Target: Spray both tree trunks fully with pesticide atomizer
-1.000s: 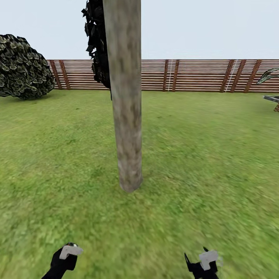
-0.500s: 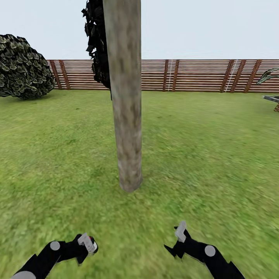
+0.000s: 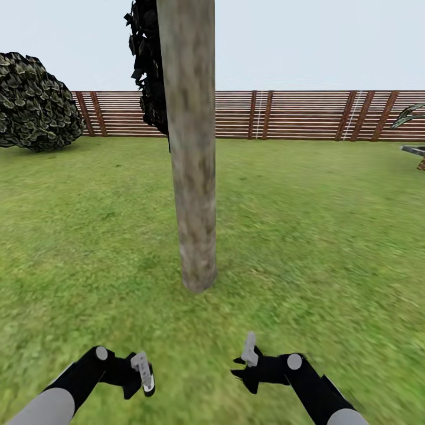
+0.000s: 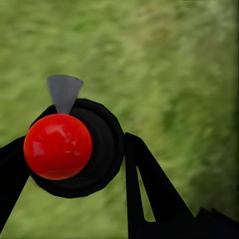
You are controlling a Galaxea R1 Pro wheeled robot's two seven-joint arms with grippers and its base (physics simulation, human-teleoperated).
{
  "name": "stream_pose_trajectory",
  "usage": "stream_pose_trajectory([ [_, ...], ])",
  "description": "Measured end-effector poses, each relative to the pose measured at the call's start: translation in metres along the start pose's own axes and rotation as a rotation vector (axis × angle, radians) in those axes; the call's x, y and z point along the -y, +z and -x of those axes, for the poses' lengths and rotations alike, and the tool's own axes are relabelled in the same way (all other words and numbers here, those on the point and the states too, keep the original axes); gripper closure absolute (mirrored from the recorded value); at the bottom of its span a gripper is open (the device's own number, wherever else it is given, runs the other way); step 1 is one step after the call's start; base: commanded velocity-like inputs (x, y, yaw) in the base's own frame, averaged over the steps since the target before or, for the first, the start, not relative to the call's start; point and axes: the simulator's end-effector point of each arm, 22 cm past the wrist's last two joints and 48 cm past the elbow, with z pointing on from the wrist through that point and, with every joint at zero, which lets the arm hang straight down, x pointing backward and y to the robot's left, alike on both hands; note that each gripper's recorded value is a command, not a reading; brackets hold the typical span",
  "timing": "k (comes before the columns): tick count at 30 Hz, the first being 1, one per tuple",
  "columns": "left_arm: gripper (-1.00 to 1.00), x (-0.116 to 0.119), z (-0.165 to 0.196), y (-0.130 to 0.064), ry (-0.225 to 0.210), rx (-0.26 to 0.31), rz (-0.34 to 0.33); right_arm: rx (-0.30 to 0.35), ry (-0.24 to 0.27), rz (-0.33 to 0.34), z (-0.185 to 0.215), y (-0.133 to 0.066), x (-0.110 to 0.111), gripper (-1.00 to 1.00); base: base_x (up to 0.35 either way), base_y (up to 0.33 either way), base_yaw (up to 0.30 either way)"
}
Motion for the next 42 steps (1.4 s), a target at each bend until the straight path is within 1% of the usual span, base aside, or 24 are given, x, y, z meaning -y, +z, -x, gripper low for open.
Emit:
stream_pose_trajectory([
  [2, 1.0, 0.003, 0.003, 0.002, 0.005, 0.001, -0.006, 0.001, -0.005, 0.005, 0.002, 0.002, -0.002, 1.0, 0.0, 0.0, 0.0],
  [5, 1.0, 0.014, 0.012, 0.011, 0.028, -0.003, -0.027, 0.008, -0.015, 0.011, 0.009, 0.005, -0.003, 1.0, 0.0, 0.0, 0.0],
  [8, 1.0, 0.027, 0.022, 0.02, 0.063, -0.014, -0.05, 0.016, -0.02, 0.027, 0.015, 0.007, -0.007, 1.0, 0.0, 0.0, 0.0],
  [11, 1.0, 0.037, 0.03, 0.027, 0.091, -0.021, -0.067, 0.026, -0.03, 0.07, 0.023, 0.008, -0.016, 1.0, 0.0, 0.0, 0.0],
  [12, 1.0, 0.042, 0.035, 0.031, 0.103, -0.02, -0.075, 0.036, -0.041, 0.08, 0.03, 0.008, -0.016, 1.0, 0.0, 0.0, 0.0],
  [15, 1.0, 0.053, 0.046, 0.038, 0.127, -0.02, -0.092, 0.055, -0.055, 0.089, 0.043, 0.01, -0.019, 1.0, 0.0, 0.0, 0.0],
  [20, 1.0, 0.072, 0.065, 0.049, 0.172, -0.02, -0.12, 0.073, -0.061, 0.1, 0.055, 0.015, -0.024, 1.0, 0.0, 0.0, 0.0],
  [22, 1.0, 0.08, 0.073, 0.054, 0.19, -0.018, -0.13, 0.073, -0.078, 0.118, 0.059, 0.02, -0.032, 1.0, 0.0, 0.0, 0.0],
  [23, 1.0, 0.082, 0.078, 0.055, 0.197, -0.015, -0.133, 0.068, -0.095, 0.133, 0.061, 0.023, -0.038, 1.0, 0.0, 0.0, 0.0],
  [27, 1.0, 0.08, 0.086, 0.055, 0.208, -0.009, -0.129, 0.062, -0.117, 0.15, 0.063, 0.026, -0.045, 1.0, 0.0, 0.0, 0.0],
  [36, 1.0, 0.083, 0.094, 0.056, 0.221, 0.001, -0.134, 0.061, -0.125, 0.152, 0.064, 0.026, -0.045, 1.0, 0.0, 0.0, 0.0],
  [38, 1.0, 0.085, 0.093, 0.056, 0.236, -0.006, -0.142, 0.061, -0.126, 0.151, 0.065, 0.026, -0.044, 1.0, 0.0, 0.0, 0.0],
  [40, 1.0, 0.092, 0.092, 0.057, 0.275, -0.025, -0.167, 0.061, -0.127, 0.15, 0.066, 0.026, -0.043, 1.0, 0.0, 0.0, 0.0],
  [42, 1.0, 0.093, 0.093, 0.057, 0.293, -0.029, -0.174, 0.061, -0.128, 0.15, 0.066, 0.026, -0.043, 1.0, 0.0, 0.0, 0.0],
])
